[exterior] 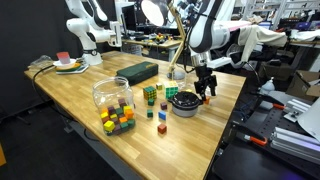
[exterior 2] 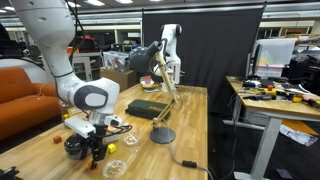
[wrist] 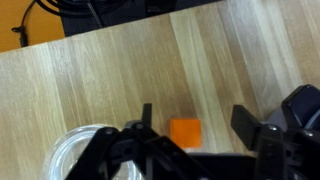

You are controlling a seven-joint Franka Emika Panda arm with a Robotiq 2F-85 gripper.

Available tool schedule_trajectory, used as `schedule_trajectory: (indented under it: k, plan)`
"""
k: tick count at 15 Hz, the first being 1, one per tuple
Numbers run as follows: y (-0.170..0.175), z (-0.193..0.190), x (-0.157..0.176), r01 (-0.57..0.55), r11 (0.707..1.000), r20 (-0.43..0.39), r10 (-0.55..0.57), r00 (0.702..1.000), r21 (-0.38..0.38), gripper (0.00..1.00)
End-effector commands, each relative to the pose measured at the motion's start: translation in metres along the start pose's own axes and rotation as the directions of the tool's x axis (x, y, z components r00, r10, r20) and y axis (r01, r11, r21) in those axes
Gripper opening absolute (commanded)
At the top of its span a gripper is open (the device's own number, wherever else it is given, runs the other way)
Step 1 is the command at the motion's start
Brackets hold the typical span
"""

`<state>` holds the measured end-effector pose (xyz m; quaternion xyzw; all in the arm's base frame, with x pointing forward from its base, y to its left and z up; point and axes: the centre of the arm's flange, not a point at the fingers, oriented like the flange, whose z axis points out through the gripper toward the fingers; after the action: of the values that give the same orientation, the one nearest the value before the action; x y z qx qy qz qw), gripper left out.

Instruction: Put the orange block on top of one of the green cubes on the left

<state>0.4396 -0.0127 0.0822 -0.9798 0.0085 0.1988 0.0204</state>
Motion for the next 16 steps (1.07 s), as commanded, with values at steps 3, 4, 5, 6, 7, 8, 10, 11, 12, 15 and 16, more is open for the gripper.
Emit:
schedule_trajectory:
  k: [3,4,5,6,7,8,10,11,12,15,16]
  plan:
    - [0.008,0.005,0.004,-0.001,1.0,0.015,0.001,1.0,0.023,0.4]
    - [0.009,0.006,0.005,-0.003,1.0,0.017,0.002,1.0,0.024,0.34]
    - [0.009,0.007,0.005,-0.004,1.0,0.019,0.003,1.0,0.026,0.31]
    - [0.01,0.007,0.005,-0.004,1.0,0.019,0.004,1.0,0.026,0.28]
    - [0.01,0.007,0.005,-0.004,1.0,0.018,0.004,1.0,0.026,0.26]
    - [0.01,0.007,0.006,-0.005,1.0,0.016,0.004,1.0,0.026,0.24]
    - [0.01,0.006,0.007,-0.004,1.0,0.015,0.004,1.0,0.025,0.25]
    - [0.01,0.006,0.007,-0.005,1.0,0.014,0.005,1.0,0.025,0.23]
    - [0.01,0.005,0.006,-0.005,1.0,0.011,0.005,1.0,0.022,0.18]
    - [0.006,-0.008,-0.005,0.0,1.0,-0.013,0.0,1.0,0.01,0.1]
    - [0.003,-0.016,-0.011,0.003,1.0,-0.028,-0.003,1.0,0.009,0.07]
